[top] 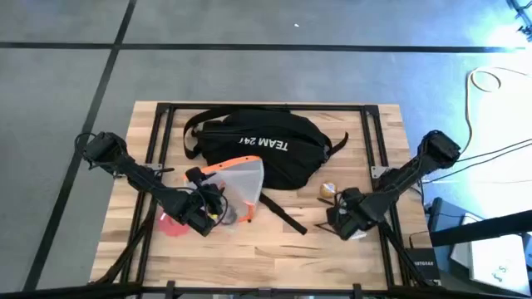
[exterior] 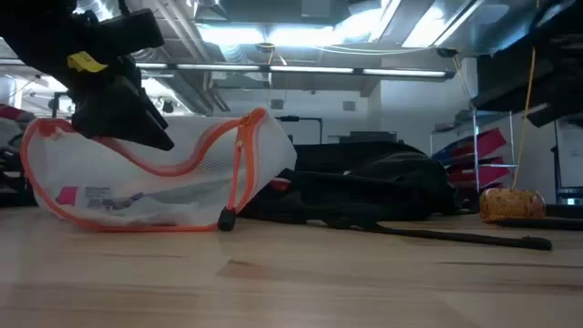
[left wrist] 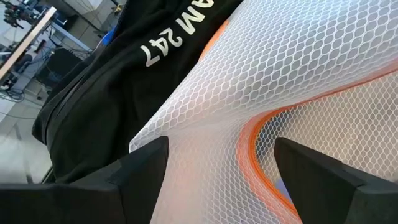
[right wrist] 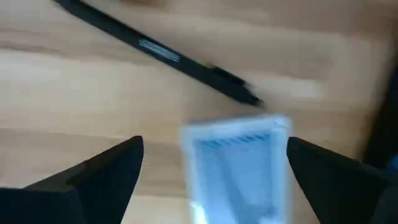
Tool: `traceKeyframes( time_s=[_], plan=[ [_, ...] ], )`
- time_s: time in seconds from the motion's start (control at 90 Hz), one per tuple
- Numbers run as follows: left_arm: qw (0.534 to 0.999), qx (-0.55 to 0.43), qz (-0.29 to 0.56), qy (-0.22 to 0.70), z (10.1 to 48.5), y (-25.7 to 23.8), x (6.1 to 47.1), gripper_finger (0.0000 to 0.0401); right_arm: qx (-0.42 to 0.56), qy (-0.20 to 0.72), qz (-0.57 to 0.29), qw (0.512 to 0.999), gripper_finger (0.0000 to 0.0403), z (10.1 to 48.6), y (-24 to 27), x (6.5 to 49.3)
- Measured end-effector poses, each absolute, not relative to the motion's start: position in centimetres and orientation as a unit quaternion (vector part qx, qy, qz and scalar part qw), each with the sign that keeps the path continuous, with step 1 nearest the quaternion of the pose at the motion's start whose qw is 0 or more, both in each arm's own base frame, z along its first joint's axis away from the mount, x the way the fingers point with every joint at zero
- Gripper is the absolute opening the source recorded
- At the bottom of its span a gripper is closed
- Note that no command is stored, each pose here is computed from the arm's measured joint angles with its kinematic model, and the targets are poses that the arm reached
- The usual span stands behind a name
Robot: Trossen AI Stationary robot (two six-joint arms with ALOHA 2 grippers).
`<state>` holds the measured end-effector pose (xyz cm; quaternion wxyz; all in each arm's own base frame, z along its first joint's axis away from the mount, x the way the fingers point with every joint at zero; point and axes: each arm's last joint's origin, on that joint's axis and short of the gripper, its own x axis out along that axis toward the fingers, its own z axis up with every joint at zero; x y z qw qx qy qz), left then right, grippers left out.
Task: Unpack backpack
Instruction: Remove the black earphone from the white zip bag
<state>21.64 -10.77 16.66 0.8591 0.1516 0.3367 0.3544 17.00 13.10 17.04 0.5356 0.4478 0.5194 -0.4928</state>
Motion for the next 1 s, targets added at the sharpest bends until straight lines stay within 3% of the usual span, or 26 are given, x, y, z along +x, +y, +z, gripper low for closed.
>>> traceKeyframes(
  time_s=[0.167, 0.456, 0.611, 0.744, 0.889, 1.0],
  plan=[
    [0.859, 0.151, 0.354, 0.337, 16.7, -10.8, 21.6, 0.0281, 0.486, 0.491, -0.419, 0.589, 0.0377, 17.1, 11.5, 20.3],
    [0.859, 0.151, 0.355, 0.336, 16.7, -10.8, 21.6, 0.0281, 0.494, 0.347, -0.135, 0.786, 0.0377, 19.7, 10.5, 27.8],
    [0.860, 0.151, 0.355, 0.335, 16.7, -10.8, 21.7, 0.0281, 0.398, 0.262, -0.003, 0.879, 0.0377, 22.0, 12.2, 31.8],
    [0.861, 0.149, 0.355, 0.333, 16.7, -10.8, 21.7, 0.0281, 0.246, 0.223, 0.052, 0.942, 0.0377, 22.4, 14.8, 35.3],
    [0.861, 0.147, 0.354, 0.334, 16.7, -10.8, 21.7, 0.0281, 0.081, 0.193, 0.088, 0.974, 0.0377, 22.7, 16.9, 39.3],
    [0.861, 0.149, 0.352, 0.336, 16.7, -10.8, 21.7, 0.0281, 0.006, 0.201, 0.097, 0.975, 0.0377, 21.4, 18.1, 42.0]
  ],
)
